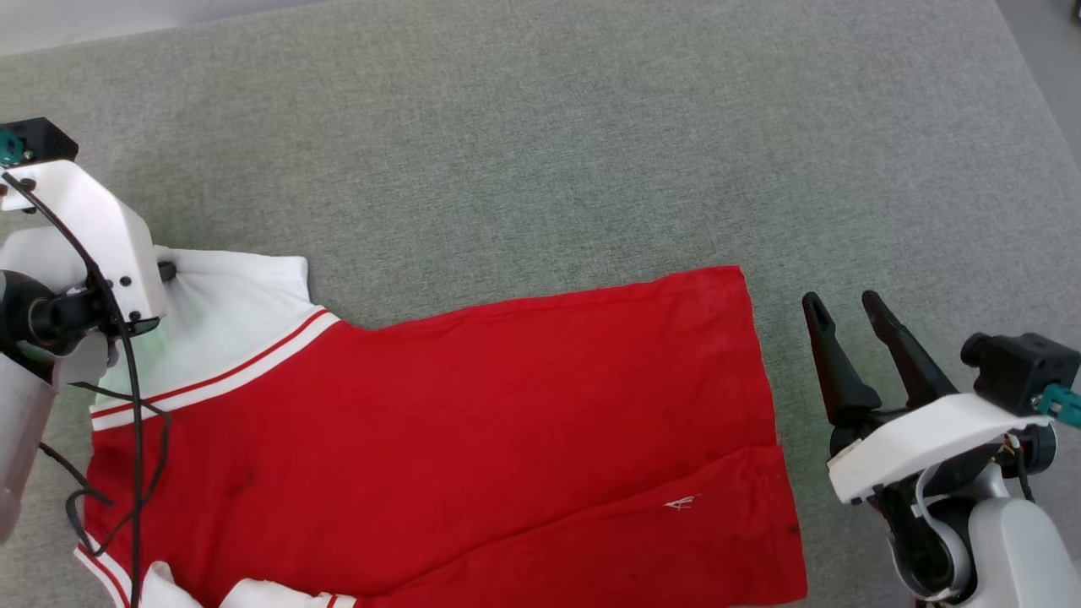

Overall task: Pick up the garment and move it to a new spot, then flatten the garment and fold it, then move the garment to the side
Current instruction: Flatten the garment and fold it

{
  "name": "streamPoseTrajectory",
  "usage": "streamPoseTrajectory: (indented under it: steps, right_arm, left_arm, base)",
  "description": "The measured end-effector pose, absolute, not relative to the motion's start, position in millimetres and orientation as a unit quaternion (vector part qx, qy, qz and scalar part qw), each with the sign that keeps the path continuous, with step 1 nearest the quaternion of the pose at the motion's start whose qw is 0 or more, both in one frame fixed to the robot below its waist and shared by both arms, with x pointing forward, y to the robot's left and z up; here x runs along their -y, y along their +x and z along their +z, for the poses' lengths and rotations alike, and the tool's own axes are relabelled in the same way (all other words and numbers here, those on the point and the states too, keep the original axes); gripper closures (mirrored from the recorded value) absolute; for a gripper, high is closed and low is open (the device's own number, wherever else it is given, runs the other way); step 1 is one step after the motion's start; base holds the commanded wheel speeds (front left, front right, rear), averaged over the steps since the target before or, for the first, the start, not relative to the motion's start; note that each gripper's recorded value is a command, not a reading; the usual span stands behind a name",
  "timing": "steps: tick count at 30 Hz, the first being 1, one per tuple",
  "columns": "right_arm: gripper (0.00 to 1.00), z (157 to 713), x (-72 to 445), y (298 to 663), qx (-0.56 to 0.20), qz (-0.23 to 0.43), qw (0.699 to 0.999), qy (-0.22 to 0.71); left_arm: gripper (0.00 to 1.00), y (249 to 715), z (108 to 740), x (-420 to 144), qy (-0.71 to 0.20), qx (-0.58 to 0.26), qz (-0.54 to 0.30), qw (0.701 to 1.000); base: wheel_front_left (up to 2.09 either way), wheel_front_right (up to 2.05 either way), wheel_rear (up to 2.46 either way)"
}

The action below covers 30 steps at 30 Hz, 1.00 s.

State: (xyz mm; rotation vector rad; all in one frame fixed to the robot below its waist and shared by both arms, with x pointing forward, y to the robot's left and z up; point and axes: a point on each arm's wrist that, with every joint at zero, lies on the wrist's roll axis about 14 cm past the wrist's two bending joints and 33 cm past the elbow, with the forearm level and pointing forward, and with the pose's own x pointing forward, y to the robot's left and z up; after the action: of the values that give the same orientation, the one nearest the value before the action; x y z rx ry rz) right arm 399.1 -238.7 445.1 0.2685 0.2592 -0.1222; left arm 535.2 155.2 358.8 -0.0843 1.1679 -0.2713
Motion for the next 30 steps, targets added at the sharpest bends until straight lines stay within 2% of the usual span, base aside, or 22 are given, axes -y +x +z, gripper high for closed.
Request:
streamPoseTrajectory:
  steps: [4,8,18,26,30]
  right_arm:
    - [0.00,438,242,401,-0.155,-0.060,0.974,0.152]
    - [0.00,422,247,399,-0.217,-0.050,0.961,0.163]
    - [0.00,404,216,427,-0.351,0.047,0.925,0.141]
    - [0.00,382,190,450,-0.429,0.099,0.893,0.097]
    - [0.00,361,187,444,-0.478,0.107,0.868,0.080]
  left_arm:
    - [1.00,535,367,-153,-0.041,-0.531,-0.133,0.836]
    - [1.00,534,381,-150,-0.035,-0.507,-0.144,0.849]
    - [1.00,541,426,-158,-0.009,-0.433,-0.156,0.888]
    - [1.00,545,426,-166,-0.011,-0.415,-0.157,0.896]
    - [1.00,544,421,-169,-0.010,-0.414,-0.155,0.897]
  base:
    - [0.00,0.00,0.00]
    - [0.00,0.00,0.00]
    - [0.00,0.00,0.00]
    - [0.00,0.00,0.00]
    - [0.00,0.00,0.00]
